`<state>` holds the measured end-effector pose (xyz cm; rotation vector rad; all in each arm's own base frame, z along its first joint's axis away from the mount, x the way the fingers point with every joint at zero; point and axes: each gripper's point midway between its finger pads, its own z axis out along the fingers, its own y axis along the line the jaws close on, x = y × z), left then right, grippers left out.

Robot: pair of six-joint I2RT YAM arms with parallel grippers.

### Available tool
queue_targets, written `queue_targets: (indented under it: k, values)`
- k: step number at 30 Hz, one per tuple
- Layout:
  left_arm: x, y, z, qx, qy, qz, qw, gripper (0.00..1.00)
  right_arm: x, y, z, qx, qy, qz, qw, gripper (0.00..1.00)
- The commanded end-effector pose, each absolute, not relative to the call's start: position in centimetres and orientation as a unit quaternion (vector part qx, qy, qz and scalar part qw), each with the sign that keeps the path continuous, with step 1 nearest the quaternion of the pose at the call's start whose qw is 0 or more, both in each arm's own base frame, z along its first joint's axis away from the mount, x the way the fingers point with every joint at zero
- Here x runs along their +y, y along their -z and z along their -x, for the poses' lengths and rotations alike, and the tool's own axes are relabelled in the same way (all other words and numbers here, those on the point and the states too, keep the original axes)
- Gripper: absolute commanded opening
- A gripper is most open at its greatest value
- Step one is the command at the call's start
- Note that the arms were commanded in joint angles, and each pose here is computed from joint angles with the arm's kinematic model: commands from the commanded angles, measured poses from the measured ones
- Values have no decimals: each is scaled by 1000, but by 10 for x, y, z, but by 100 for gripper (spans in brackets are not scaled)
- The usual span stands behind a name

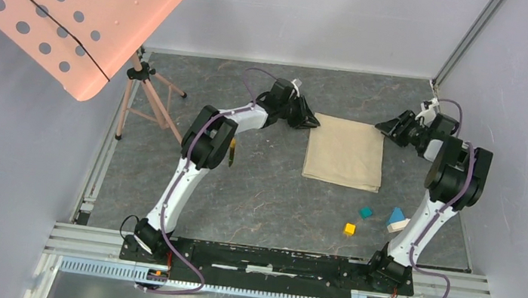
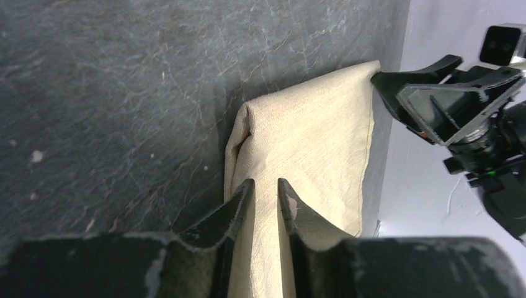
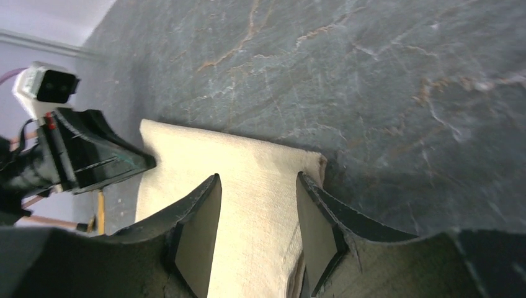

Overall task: Fold the napkin into a case and place the utensils inside
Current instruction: Smooth out the square-folded napkin at the center of the board.

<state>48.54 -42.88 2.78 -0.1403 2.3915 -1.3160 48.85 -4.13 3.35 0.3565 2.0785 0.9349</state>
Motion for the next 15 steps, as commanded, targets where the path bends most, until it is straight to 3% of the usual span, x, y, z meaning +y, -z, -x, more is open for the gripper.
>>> queue_targets:
  k: [1, 8, 11, 15]
  values:
    - [-408, -41, -476, 881, 431, 25, 194, 31, -78, -47, -471, 867, -242, -156, 406, 55]
    - [-415, -162, -448, 843, 485, -24, 233, 50, -24, -66, -413, 908, -155, -98, 375, 56]
    - [-409, -196, -413, 830, 506, -25, 233, 58, 20, -59, -387, 920, -170, -46, 351, 56]
    - [-396, -227, -359, 807, 544, -23, 230, 62, 68, -46, -349, 918, -217, 11, 331, 56]
